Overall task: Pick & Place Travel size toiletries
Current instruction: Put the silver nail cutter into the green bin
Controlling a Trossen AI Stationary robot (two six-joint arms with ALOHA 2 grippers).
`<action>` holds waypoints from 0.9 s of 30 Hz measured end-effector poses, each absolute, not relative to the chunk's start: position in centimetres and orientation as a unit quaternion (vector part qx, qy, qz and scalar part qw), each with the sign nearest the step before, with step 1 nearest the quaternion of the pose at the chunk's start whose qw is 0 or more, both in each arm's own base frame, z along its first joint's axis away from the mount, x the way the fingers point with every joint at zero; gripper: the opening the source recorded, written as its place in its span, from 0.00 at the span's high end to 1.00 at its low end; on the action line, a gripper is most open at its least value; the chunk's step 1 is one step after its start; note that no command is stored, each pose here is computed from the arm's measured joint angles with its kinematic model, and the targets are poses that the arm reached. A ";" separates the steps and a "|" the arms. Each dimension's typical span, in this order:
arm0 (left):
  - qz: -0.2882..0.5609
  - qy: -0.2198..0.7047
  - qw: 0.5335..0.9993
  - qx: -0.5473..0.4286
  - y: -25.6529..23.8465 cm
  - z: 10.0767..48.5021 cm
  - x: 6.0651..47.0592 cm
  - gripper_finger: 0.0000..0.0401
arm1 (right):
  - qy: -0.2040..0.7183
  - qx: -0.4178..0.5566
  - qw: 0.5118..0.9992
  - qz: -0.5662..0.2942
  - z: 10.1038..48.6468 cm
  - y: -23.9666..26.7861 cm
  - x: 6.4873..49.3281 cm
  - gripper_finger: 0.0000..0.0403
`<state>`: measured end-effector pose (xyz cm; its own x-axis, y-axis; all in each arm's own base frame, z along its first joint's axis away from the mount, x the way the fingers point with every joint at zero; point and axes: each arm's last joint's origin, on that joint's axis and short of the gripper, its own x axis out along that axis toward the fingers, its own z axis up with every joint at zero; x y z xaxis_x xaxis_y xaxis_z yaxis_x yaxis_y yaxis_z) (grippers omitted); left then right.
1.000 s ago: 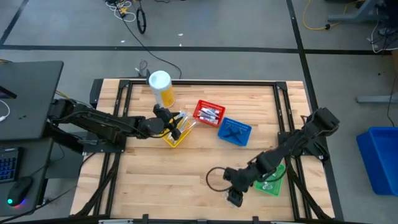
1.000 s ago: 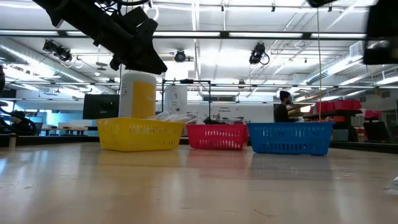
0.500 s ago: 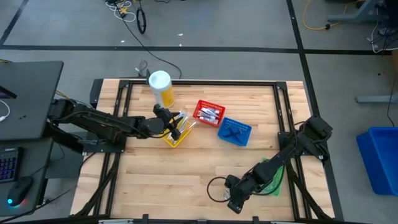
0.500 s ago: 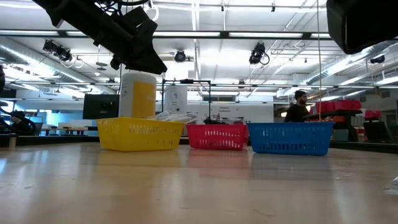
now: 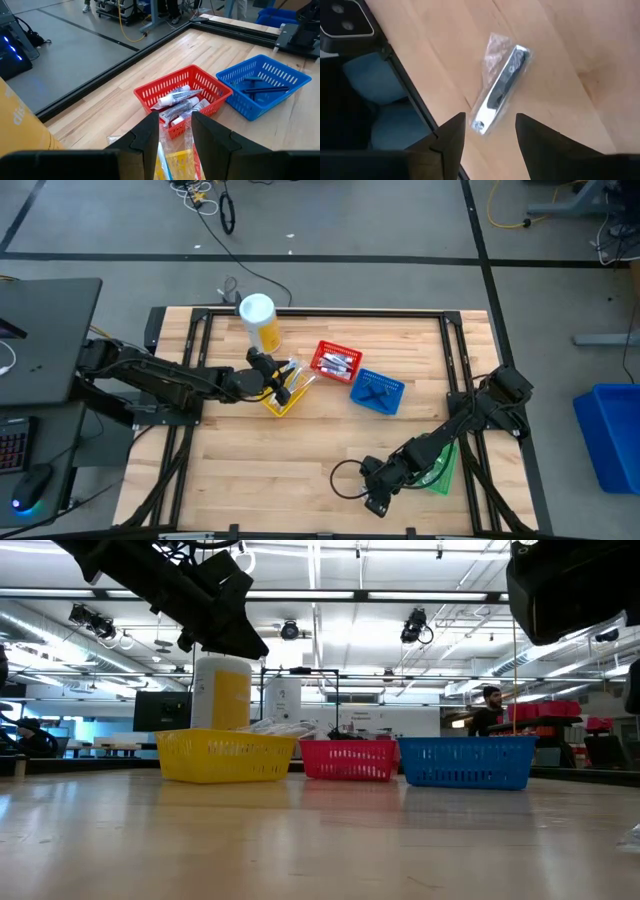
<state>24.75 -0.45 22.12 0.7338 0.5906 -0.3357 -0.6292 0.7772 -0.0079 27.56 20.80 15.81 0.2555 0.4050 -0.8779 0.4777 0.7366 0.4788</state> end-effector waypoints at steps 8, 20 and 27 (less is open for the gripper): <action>0.328 0.162 0.929 -0.059 -0.5 22.1 24.7 0.69 | 0.635 0.368 0.679 -0.027 14.2 21.2 27.9 0.55; 0.326 0.165 0.929 -0.051 -0.5 22.1 24.7 0.69 | 0.648 0.357 0.672 -0.033 13.0 20.8 28.3 0.57; 0.325 0.165 0.929 -0.052 -0.5 22.1 24.7 0.69 | 0.661 0.329 0.674 -0.017 12.8 19.3 29.0 0.68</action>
<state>24.73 -0.46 22.06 0.7334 0.5878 -0.3415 -0.6224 0.7827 0.0107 28.97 19.26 12.84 0.1254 0.4129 -0.9021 0.4583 0.7823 0.4218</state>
